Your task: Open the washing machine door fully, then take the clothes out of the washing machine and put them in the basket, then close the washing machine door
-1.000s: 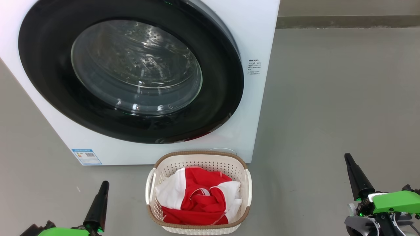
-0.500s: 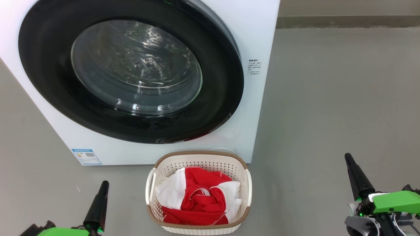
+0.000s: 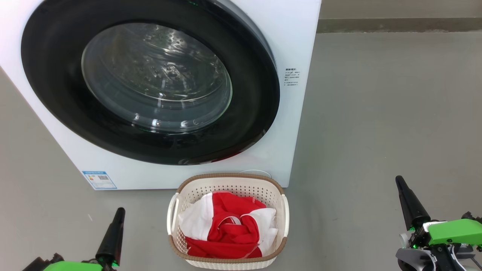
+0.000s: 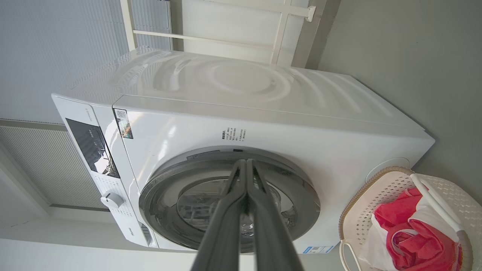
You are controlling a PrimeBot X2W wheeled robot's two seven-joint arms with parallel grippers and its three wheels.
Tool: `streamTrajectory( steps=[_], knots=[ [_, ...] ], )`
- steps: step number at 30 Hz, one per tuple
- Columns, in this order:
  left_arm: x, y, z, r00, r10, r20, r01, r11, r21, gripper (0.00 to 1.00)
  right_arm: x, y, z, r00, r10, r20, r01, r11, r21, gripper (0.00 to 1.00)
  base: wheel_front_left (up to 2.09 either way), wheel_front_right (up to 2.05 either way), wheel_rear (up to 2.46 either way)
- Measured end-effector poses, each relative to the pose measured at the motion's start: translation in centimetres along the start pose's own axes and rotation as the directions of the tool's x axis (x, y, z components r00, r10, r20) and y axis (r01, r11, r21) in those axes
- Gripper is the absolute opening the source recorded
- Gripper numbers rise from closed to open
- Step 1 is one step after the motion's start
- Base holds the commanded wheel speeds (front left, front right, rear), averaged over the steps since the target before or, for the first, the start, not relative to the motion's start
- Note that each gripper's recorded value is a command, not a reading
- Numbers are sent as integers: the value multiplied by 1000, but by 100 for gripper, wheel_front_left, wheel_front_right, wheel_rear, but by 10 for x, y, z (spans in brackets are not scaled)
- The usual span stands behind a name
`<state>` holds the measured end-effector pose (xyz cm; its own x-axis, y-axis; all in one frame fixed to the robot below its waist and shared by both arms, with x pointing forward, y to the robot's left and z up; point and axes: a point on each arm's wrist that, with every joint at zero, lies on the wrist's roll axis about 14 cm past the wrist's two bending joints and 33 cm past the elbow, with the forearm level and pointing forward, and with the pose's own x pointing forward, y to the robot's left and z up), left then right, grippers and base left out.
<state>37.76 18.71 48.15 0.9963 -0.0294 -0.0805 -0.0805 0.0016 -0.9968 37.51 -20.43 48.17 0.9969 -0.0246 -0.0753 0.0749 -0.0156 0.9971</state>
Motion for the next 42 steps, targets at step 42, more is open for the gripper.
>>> streamTrajectory(
  steps=[42],
  knots=[
    [0, 0, 0, 1000, 0, 0, 0, 1000, 0, 0, 0, 0, 1, 1000, 0, 1, 0, 1000, 1, 0, 0, 0, 0]
  ],
)
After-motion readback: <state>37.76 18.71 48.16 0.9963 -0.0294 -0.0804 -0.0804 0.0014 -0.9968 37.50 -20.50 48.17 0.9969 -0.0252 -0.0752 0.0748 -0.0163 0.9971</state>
